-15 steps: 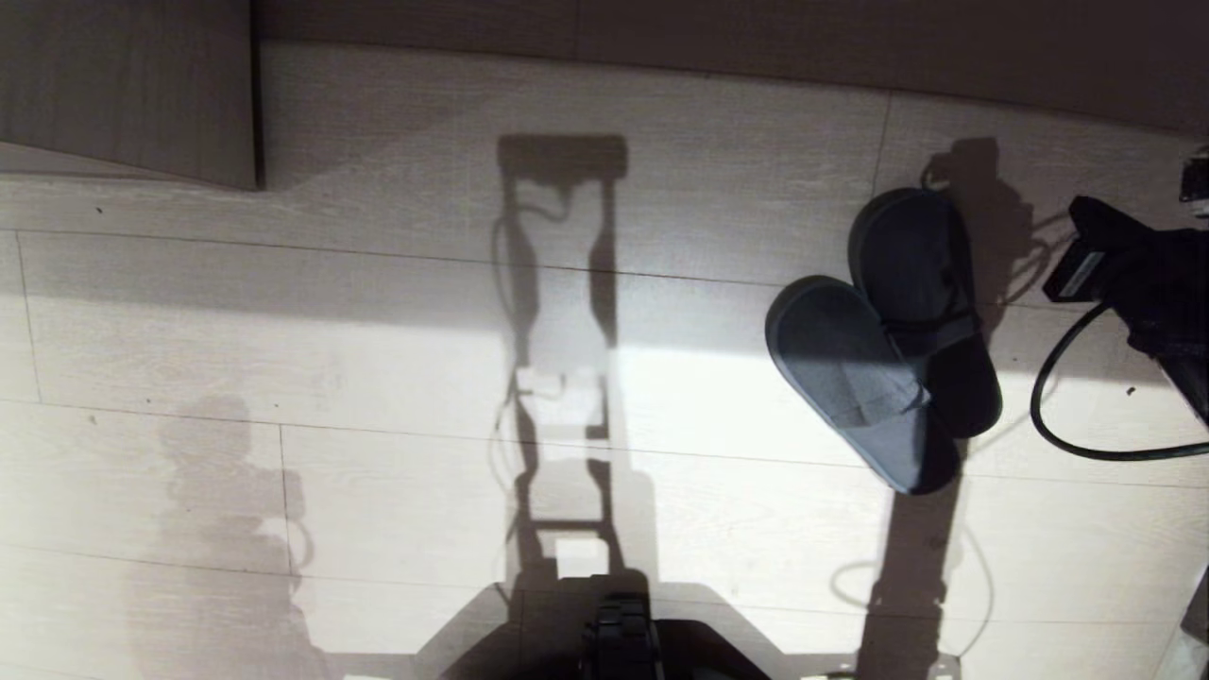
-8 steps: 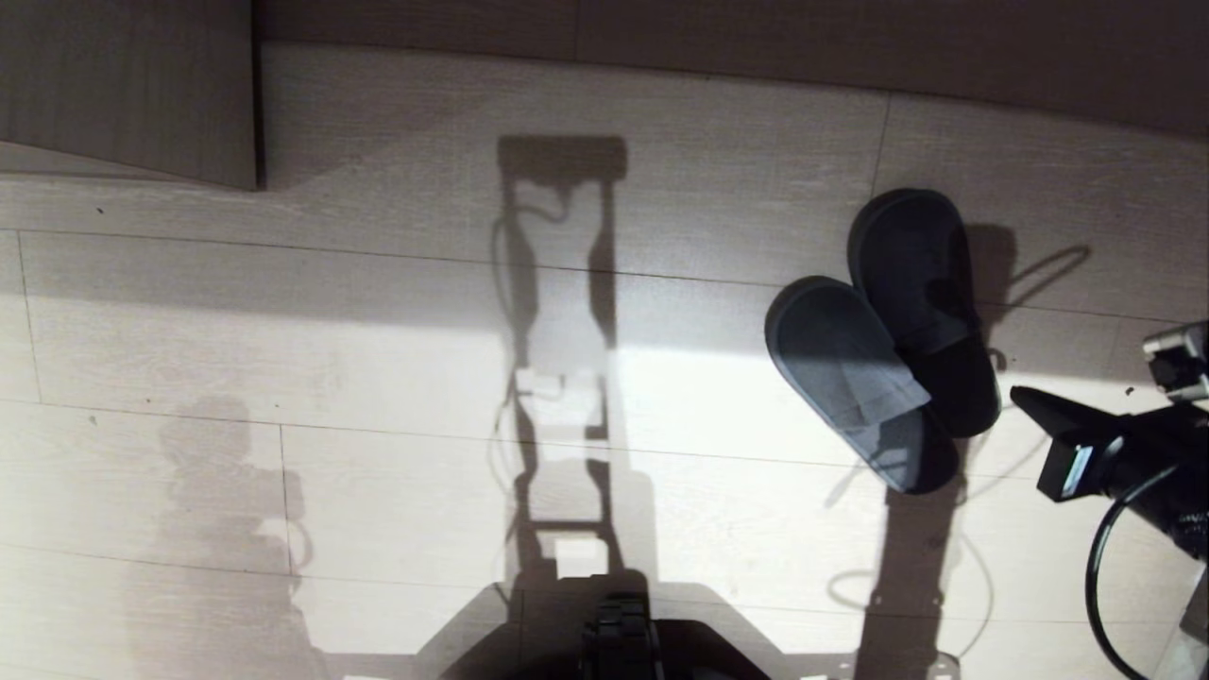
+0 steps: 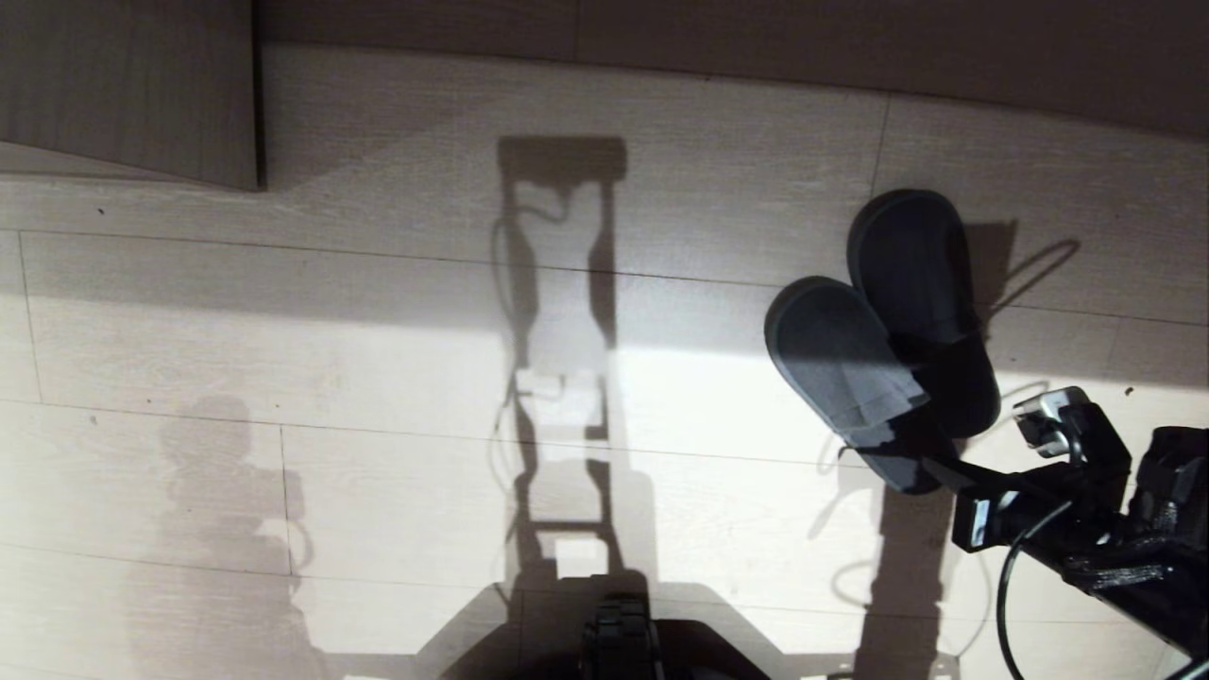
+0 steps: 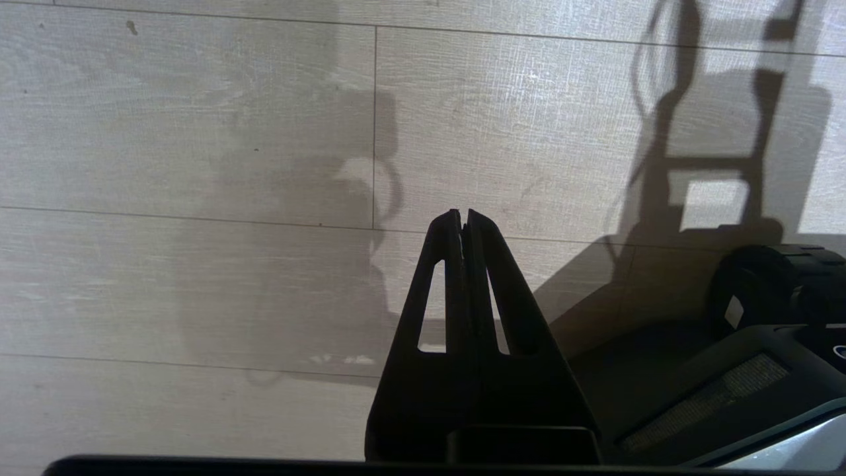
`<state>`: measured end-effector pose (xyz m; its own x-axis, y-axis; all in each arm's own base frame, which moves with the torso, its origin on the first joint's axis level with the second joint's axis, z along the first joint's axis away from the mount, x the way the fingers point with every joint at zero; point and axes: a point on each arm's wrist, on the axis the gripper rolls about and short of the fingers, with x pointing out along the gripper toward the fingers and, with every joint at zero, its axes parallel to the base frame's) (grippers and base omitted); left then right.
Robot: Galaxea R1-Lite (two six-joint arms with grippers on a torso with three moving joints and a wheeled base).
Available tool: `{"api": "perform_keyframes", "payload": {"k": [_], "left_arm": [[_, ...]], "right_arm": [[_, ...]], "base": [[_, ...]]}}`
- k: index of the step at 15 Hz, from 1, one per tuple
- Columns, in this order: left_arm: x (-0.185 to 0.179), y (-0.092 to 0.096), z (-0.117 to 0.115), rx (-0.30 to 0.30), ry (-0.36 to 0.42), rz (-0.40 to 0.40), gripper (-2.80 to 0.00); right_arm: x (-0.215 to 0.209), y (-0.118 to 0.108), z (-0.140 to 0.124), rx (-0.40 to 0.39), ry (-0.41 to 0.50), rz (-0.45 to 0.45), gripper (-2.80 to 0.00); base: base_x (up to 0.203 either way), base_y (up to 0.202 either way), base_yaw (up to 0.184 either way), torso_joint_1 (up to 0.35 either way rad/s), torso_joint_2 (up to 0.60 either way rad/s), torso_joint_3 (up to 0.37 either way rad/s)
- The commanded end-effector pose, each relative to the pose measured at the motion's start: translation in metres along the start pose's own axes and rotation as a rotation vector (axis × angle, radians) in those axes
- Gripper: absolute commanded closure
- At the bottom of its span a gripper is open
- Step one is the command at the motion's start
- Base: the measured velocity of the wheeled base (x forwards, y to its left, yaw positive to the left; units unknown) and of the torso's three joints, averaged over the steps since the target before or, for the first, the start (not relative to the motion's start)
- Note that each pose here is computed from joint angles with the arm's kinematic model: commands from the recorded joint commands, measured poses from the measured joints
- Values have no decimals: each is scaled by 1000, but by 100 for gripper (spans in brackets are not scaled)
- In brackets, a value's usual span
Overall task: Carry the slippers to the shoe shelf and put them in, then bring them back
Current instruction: Place the slippers on the floor
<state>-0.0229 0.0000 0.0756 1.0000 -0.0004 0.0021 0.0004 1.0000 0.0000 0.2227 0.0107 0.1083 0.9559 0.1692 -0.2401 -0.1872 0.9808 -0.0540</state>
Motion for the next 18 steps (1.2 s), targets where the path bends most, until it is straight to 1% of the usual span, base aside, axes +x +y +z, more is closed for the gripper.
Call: {"api": "perform_keyframes", "payload": {"k": [1, 3, 5, 8, 11, 13, 14, 16, 18], "left_arm": [[0, 0, 0, 0, 0, 0, 0], [0, 0, 0, 0, -1, 0, 0], [0, 0, 0, 0, 0, 0, 0], [0, 0, 0, 0, 0, 0, 0], [0, 0, 0, 0, -1, 0, 0], [0, 0, 0, 0, 0, 0, 0], [0, 0, 0, 0, 0, 0, 0], [0, 0, 0, 1, 0, 0, 0], [0, 0, 0, 2, -1, 0, 0]], "right_arm": [[33, 10, -16, 16, -36, -1, 0], [38, 17, -15, 32, -64, -19, 0], [36, 20, 6, 46, -172, -31, 0], [46, 20, 26, 103, -265, -51, 0], [53, 28, 36, 118, -310, -57, 0], [58, 34, 46, 152, -341, -69, 0], [61, 34, 49, 160, -329, -77, 0], [63, 33, 66, 193, -369, -92, 0], [67, 29, 75, 208, -369, -147, 0]], "base": [[0, 0, 0, 0, 0, 0], [0, 0, 0, 0, 0, 0], [0, 0, 0, 0, 0, 0], [0, 0, 0, 0, 0, 0], [0, 0, 0, 0, 0, 0], [0, 0, 0, 0, 0, 0], [0, 0, 0, 0, 0, 0], [0, 0, 0, 0, 0, 0], [0, 0, 0, 0, 0, 0]]}}
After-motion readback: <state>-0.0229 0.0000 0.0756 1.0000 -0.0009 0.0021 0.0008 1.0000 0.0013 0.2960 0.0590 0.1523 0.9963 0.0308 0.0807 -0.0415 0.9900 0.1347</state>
